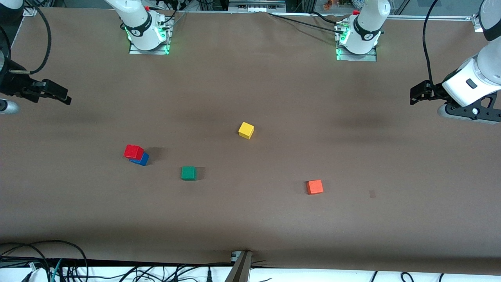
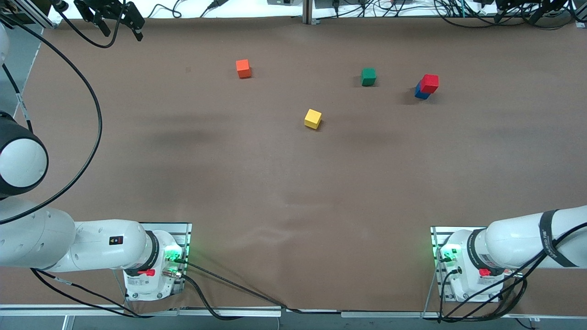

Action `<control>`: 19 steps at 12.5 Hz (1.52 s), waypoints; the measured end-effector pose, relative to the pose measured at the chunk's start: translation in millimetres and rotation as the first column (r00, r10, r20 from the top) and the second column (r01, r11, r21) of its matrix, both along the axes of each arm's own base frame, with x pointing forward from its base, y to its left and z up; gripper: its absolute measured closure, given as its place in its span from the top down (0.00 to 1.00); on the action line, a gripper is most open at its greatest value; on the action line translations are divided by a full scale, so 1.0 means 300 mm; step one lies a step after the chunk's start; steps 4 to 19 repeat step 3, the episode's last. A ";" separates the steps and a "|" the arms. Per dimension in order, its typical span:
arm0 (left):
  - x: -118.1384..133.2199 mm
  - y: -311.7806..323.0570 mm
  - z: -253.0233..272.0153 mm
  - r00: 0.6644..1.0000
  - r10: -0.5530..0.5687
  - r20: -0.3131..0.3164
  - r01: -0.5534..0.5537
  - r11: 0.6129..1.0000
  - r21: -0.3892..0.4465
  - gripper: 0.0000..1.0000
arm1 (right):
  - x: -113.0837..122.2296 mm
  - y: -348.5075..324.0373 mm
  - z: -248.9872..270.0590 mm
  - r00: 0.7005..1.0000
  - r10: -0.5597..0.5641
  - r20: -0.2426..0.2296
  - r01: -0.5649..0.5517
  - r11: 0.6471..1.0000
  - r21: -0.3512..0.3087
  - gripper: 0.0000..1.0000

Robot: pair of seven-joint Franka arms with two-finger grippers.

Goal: Pass red block to right arm, stack on blue

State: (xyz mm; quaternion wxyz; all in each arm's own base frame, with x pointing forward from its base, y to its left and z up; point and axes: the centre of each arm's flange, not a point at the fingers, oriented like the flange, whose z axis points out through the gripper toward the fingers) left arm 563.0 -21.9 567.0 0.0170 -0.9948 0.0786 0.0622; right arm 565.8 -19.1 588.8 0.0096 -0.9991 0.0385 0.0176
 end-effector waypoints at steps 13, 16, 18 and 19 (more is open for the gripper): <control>0.000 -0.001 0.000 1.000 0.000 0.000 0.000 1.000 0.000 1.00 | -0.050 -0.020 0.033 1.000 -0.012 0.005 0.012 1.000 -0.002 1.00; 0.000 -0.001 0.000 1.000 0.000 0.000 0.000 1.000 0.000 1.00 | -0.050 -0.020 0.033 1.000 -0.012 0.005 0.012 1.000 -0.002 1.00; 0.000 -0.001 0.000 1.000 0.000 0.000 0.000 1.000 0.000 1.00 | -0.050 -0.020 0.033 1.000 -0.012 0.005 0.012 1.000 -0.002 1.00; 0.000 -0.001 0.000 1.000 0.000 0.000 0.000 1.000 0.000 1.00 | -0.050 -0.020 0.033 1.000 -0.012 0.005 0.012 1.000 -0.002 1.00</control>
